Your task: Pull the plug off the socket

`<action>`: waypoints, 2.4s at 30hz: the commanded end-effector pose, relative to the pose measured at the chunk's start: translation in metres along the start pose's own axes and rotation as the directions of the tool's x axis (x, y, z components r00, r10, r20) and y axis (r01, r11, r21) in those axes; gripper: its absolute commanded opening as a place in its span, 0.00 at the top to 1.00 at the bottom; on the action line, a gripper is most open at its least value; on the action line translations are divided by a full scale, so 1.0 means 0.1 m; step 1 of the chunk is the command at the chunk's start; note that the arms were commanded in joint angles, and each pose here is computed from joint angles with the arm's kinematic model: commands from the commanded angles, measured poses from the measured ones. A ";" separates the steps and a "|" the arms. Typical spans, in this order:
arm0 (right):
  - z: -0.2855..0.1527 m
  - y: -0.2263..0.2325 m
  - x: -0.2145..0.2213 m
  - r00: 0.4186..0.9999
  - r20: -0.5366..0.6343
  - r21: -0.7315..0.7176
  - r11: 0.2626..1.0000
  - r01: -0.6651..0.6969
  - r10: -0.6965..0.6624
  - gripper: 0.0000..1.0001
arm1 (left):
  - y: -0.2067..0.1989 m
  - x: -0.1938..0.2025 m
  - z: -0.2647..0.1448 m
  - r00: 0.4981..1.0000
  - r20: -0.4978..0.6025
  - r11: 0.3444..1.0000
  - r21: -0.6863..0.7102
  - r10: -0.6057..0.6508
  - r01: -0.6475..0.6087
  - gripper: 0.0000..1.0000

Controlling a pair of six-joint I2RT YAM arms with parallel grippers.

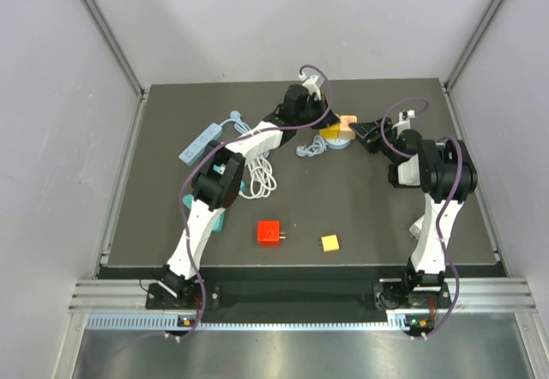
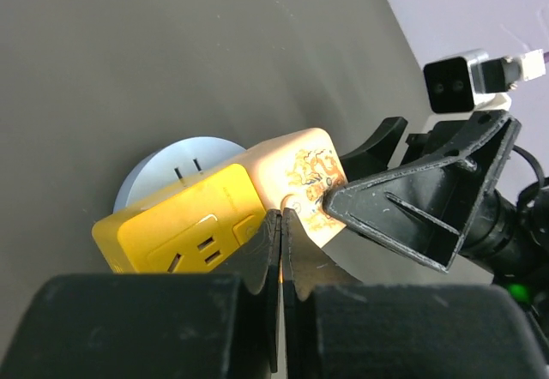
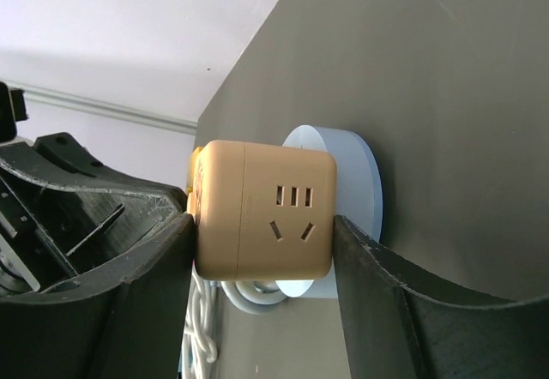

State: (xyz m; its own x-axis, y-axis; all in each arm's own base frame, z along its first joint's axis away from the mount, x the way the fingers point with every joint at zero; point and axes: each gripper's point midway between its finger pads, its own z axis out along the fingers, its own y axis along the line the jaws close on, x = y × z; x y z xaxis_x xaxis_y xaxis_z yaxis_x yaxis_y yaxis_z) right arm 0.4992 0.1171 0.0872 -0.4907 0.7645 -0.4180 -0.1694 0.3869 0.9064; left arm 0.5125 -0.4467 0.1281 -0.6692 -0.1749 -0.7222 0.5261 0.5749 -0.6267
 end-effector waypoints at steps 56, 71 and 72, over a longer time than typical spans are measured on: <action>-0.09 1.72 -0.43 0.985 0.136 -0.524 0.836 0.162 -0.106 1.00 | 0.79 1.27 -0.06 0.965 -0.261 0.949 -0.304 0.000 -0.082 1.00; -0.04 1.02 -0.09 0.989 0.050 -0.350 0.926 0.145 -0.136 1.00 | -0.20 0.27 -0.17 0.995 -0.022 0.995 0.038 0.096 -0.095 0.93; -0.03 0.95 -0.08 0.988 0.046 -0.317 0.936 0.153 -0.146 1.00 | -0.20 0.22 -0.20 0.996 -0.017 0.995 0.047 0.086 -0.085 0.92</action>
State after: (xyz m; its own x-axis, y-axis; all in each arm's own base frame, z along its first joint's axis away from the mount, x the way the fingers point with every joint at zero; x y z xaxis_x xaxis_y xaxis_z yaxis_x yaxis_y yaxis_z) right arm 0.5034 0.1274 0.0805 -0.5323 0.7884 -0.3083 -0.1156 0.2931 0.9491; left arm 0.4970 -0.4453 0.1242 -0.5833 -0.1455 -0.7991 0.5823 0.6110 -0.5363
